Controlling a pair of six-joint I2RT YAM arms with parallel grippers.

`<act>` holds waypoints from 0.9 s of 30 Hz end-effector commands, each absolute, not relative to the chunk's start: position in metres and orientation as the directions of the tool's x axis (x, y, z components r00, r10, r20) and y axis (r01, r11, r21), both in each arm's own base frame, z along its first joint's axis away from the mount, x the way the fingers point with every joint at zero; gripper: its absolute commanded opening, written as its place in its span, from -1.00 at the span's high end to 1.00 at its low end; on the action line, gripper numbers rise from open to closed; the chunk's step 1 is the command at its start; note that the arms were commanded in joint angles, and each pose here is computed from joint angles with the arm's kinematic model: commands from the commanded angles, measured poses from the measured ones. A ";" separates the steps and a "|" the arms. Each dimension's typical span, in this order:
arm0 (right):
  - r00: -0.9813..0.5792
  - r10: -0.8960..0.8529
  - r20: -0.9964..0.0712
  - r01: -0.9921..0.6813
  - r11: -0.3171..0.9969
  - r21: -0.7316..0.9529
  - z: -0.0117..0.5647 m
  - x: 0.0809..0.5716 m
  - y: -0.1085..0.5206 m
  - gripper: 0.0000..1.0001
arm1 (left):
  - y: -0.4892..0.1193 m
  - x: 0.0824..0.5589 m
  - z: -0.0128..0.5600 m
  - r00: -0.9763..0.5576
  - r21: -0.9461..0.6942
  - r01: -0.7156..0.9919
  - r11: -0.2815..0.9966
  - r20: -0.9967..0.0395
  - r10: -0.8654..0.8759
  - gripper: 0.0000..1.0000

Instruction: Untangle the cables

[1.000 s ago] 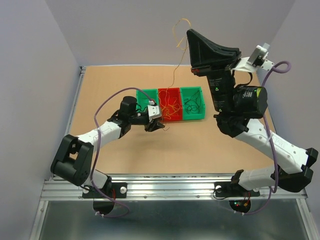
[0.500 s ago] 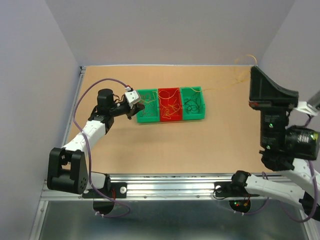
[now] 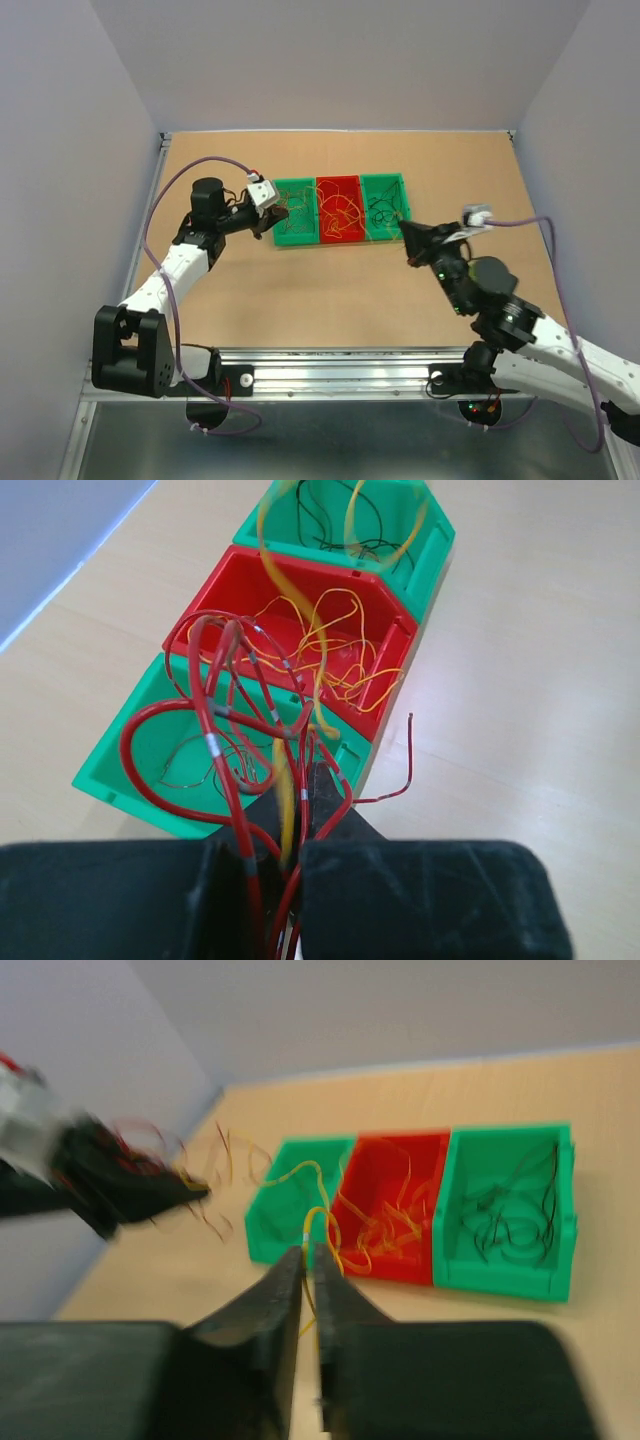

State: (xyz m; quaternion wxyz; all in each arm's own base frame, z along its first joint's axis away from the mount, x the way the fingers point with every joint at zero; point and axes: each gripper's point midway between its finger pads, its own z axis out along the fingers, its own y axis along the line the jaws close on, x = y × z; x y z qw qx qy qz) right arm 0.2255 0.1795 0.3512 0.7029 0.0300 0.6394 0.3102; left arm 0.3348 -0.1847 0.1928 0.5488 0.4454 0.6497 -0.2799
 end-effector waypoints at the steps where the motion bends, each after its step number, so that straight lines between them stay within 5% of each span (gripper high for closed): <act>1: -0.258 0.239 -0.936 -0.462 0.820 0.337 0.253 0.220 0.226 0.57 | -0.193 0.313 0.217 0.143 0.232 0.909 0.346 -0.954 0.263 1.00; 4: -0.336 0.106 -0.936 -0.531 0.800 0.281 0.218 0.216 0.251 -0.33 | -0.203 0.302 0.210 0.157 0.242 0.923 0.299 -0.947 0.282 1.00; 7: -0.308 0.064 -0.949 -0.570 0.787 0.238 0.221 0.224 0.267 -0.56 | -0.215 0.293 0.203 0.191 0.277 0.925 0.259 -0.930 0.313 1.00; 18: -0.170 -0.052 -0.984 -0.800 0.590 0.107 0.208 0.218 0.328 -0.62 | -0.224 0.273 0.210 0.239 0.316 0.925 0.210 -0.915 0.324 1.00; 27: -0.279 -0.126 -0.952 -0.713 0.691 0.118 0.157 0.246 0.340 -0.86 | -0.200 0.305 0.241 0.202 0.333 0.810 0.482 -0.931 0.303 1.00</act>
